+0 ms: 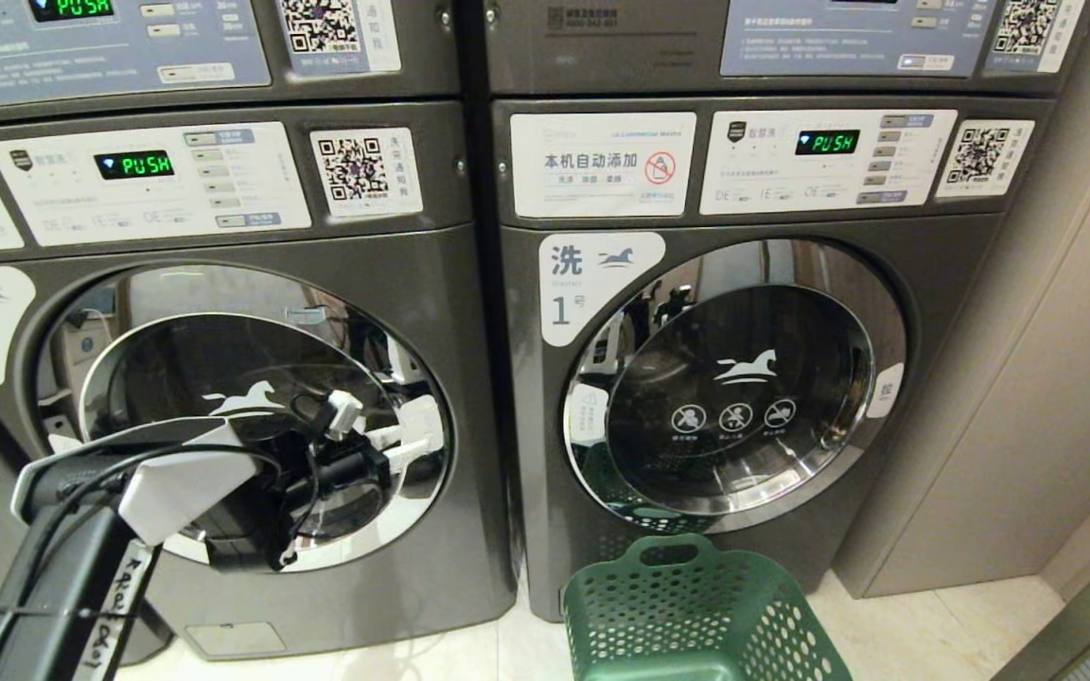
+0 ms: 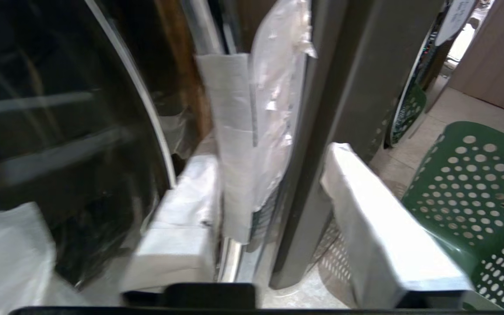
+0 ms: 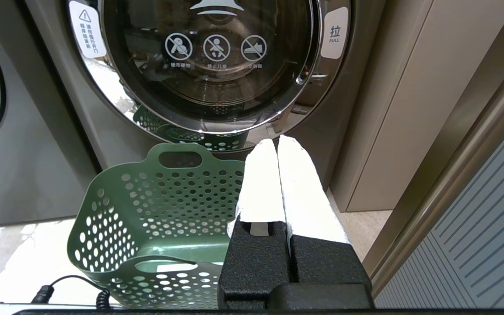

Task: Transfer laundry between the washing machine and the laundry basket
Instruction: Open the lid of the washing machine

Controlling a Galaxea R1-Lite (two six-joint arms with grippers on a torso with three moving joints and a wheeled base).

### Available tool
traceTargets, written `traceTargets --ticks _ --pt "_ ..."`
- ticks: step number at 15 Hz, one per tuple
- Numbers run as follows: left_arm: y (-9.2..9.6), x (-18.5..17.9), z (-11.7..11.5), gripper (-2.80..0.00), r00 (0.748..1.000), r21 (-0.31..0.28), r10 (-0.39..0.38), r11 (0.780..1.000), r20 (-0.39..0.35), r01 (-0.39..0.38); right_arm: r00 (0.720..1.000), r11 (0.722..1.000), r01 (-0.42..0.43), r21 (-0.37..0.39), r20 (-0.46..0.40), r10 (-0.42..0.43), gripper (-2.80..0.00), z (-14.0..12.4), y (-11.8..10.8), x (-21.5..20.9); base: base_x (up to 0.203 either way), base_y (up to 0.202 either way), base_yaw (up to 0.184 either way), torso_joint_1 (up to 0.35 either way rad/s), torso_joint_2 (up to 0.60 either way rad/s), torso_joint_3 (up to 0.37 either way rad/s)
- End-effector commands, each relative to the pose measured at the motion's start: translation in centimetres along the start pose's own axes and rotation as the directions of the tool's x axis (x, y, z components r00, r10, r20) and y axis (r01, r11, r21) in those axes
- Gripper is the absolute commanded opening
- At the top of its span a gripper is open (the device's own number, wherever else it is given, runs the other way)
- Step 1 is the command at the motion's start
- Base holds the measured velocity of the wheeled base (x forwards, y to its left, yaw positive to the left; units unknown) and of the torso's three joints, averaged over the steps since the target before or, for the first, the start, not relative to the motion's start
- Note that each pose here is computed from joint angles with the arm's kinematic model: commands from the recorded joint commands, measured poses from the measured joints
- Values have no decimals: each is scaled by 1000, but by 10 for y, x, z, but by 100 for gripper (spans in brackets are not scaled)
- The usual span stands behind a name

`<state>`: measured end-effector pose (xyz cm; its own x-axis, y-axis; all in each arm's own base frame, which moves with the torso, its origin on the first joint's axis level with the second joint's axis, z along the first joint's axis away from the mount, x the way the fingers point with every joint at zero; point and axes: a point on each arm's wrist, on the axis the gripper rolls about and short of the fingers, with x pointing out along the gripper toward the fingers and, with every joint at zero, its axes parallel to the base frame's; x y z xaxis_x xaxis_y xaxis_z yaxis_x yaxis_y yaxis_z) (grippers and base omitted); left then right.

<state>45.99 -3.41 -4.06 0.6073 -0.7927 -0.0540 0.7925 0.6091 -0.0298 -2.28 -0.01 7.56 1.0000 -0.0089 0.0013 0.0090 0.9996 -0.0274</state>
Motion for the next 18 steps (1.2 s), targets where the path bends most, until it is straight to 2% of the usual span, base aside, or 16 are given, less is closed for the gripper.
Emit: traceTargets --ticks 1,11,18 --pt "1 -1 -1 0 1000 -1 4 1000 3 -4 1000 1000 0 -1 -1 0 -280 0 0 0 0 0 0 0 0 0" --pt "2 3 0 0 999 12 -48 999 16 47 1000 1000 0 -2 -1 0 -280 0 0 0 0 0 0 0 0 0" --pt "-18 3 -4 0 996 16 -87 996 17 87 1000 1000 0 0 -1 0 -280 0 0 0 0 0 0 0 0 0"
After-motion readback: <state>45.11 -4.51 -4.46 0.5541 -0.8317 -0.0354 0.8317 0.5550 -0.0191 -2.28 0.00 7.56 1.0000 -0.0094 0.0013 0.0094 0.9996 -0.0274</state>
